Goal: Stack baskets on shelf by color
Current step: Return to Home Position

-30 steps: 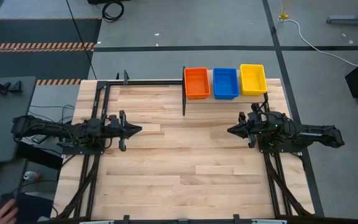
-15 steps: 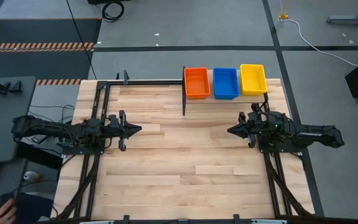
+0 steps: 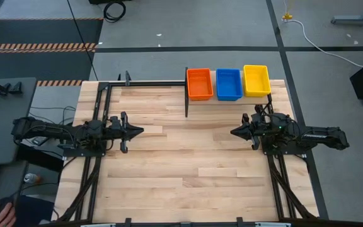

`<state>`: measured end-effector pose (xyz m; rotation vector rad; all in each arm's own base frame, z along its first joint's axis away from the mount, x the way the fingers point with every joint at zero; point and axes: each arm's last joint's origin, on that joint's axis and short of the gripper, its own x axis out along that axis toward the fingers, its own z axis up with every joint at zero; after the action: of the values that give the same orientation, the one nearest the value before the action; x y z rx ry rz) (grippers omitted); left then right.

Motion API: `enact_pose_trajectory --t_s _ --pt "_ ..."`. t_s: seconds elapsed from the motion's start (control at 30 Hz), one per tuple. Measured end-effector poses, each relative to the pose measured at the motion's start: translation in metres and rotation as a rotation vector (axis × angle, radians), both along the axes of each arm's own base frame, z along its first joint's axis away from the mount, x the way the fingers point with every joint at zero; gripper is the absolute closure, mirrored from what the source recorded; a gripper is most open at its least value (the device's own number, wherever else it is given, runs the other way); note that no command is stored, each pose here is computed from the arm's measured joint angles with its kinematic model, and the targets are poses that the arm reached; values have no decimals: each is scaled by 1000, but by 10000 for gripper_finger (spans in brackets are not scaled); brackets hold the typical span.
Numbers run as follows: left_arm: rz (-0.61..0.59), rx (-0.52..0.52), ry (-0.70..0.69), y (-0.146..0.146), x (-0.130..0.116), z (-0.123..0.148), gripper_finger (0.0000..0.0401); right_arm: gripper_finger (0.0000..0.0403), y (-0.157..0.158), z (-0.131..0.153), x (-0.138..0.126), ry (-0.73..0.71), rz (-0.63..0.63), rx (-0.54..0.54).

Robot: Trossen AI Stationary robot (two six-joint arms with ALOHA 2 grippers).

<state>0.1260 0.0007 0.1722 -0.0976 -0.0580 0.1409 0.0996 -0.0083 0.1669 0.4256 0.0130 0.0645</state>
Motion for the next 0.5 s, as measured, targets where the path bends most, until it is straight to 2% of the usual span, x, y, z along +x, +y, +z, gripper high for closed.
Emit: enact_pose_trajectory --t_s 0.5 --pt "0 0 0 0 0 0 371 384 0 0 0 0 0 0"
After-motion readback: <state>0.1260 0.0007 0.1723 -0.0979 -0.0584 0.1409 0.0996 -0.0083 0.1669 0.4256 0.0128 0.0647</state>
